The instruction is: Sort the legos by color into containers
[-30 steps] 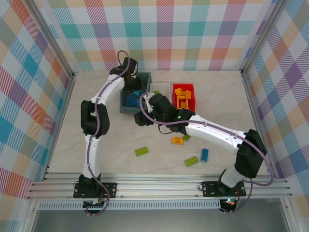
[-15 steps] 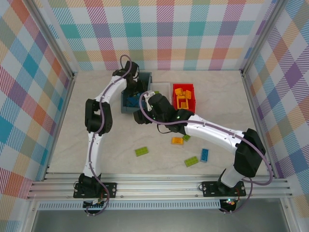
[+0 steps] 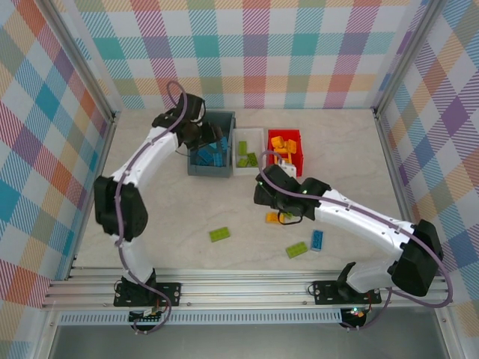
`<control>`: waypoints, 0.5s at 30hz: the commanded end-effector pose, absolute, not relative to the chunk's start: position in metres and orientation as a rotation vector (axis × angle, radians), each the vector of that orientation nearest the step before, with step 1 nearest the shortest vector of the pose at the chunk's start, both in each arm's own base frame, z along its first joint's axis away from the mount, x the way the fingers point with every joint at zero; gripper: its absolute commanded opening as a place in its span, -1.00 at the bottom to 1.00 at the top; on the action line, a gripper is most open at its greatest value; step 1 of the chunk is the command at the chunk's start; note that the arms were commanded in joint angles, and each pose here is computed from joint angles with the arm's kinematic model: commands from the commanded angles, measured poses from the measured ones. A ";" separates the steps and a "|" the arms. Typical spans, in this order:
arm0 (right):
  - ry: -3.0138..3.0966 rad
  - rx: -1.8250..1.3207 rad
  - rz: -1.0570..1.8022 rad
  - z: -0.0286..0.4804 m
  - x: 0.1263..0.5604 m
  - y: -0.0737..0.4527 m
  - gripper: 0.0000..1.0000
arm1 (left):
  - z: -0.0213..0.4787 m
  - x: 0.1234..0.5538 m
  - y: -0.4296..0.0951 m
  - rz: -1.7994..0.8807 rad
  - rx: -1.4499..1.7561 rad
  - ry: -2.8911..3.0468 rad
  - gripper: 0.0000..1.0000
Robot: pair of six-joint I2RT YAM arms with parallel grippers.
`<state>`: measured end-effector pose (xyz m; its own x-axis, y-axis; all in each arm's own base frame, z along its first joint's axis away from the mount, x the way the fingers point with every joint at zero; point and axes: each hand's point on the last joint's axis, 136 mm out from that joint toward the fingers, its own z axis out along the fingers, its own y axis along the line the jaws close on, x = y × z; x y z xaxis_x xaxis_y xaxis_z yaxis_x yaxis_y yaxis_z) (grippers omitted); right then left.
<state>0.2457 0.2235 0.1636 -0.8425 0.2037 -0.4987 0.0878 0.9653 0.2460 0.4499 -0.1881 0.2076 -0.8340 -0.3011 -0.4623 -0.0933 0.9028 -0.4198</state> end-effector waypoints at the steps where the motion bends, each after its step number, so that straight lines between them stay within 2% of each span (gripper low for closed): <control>1: 2.713 0.523 0.234 0.133 0.212 0.201 0.60 | 0.229 0.412 -0.210 -0.558 -0.249 2.447 0.20; 4: 2.698 0.818 0.270 0.123 0.208 0.199 0.72 | 0.234 0.363 -0.233 -0.562 -0.146 2.405 0.22; 9: 2.695 1.355 0.347 0.095 0.209 0.206 0.69 | 0.235 0.285 -0.249 -0.556 -0.016 2.325 0.22; 15: 2.605 1.772 0.400 0.065 0.224 0.215 0.70 | 0.237 0.212 -0.266 -0.739 0.178 2.226 0.26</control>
